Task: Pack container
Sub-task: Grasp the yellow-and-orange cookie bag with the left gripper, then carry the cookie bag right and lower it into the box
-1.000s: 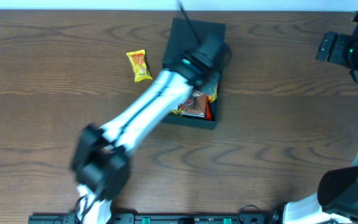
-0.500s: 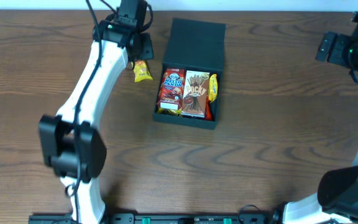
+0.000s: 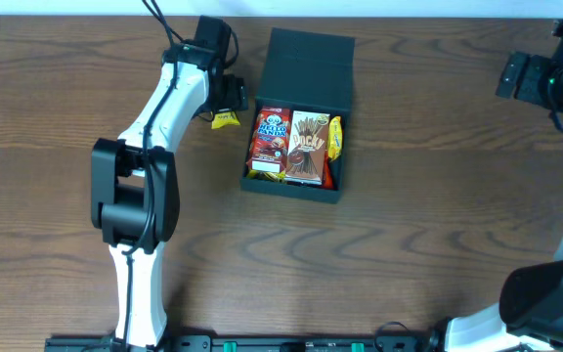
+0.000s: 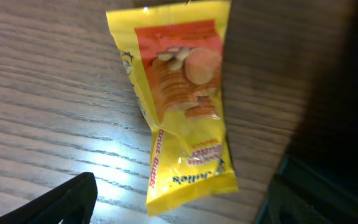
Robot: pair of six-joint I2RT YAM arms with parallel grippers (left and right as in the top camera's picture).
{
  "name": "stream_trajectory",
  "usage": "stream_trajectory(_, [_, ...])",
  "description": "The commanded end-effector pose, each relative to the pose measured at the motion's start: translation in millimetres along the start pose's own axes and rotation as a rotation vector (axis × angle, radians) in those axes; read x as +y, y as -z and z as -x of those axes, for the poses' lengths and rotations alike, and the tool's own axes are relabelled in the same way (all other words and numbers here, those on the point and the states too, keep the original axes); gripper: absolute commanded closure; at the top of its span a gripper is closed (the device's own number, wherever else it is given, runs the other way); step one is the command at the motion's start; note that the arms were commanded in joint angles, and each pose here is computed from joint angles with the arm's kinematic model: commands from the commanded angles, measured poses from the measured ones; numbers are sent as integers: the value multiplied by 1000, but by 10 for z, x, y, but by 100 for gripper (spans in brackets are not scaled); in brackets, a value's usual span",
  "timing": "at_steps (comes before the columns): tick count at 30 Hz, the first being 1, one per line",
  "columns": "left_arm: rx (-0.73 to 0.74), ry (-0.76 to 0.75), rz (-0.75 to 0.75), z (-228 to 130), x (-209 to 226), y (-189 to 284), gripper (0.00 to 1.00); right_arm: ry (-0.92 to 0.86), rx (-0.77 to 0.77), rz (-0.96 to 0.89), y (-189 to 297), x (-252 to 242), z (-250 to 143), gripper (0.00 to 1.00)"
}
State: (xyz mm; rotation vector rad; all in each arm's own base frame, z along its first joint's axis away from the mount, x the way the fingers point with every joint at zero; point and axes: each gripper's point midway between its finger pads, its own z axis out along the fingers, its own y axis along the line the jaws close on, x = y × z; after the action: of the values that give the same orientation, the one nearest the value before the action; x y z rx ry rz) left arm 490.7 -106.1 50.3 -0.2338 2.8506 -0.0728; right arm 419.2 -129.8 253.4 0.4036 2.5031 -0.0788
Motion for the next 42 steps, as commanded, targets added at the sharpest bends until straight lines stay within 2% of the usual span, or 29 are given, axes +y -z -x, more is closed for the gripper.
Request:
stream_trajectory(1, [34, -4, 38, -78, 69, -198, 11, 7, -46, 0, 169, -18, 97, 1])
stream_trajectory(6, [55, -3, 47, -121, 90, -359, 10, 6, -41, 0, 169, -18, 85, 1])
stream_trajectory(8, [61, -4, 48, -136, 92, -402, 14, 6, -39, 0, 169, -18, 78, 1])
stream_trajectory(12, [53, -3, 46, -116, 88, -414, 36, 6, -39, 0, 169, -18, 79, 1])
stream_trajectory(15, [57, -2, 48, -123, 97, -425, 58, 6, -39, 0, 169, -18, 78, 1])
stream_trajectory(17, [61, -2, 49, -132, 100, -426, 67, 6, -39, 0, 169, -18, 78, 1])
stream_trajectory(22, [81, -7, 58, -177, 120, -409, 76, 6, -39, 0, 169, -18, 79, 1])
stream_trajectory(27, [79, -9, 84, -124, 154, -181, 92, 6, -40, 0, 169, -18, 82, 1])
stream_trajectory(33, [-26, -33, 76, 151, 69, 418, 94, 6, -40, 0, 169, -18, 81, 1])
stream_trajectory(36, [-116, -49, 31, 245, -89, 894, 94, 6, -39, 0, 169, -18, 80, 1])
stream_trajectory(42, [-202, -125, -47, 160, -451, 1443, 94, 7, -48, 0, 170, -18, 101, 1])
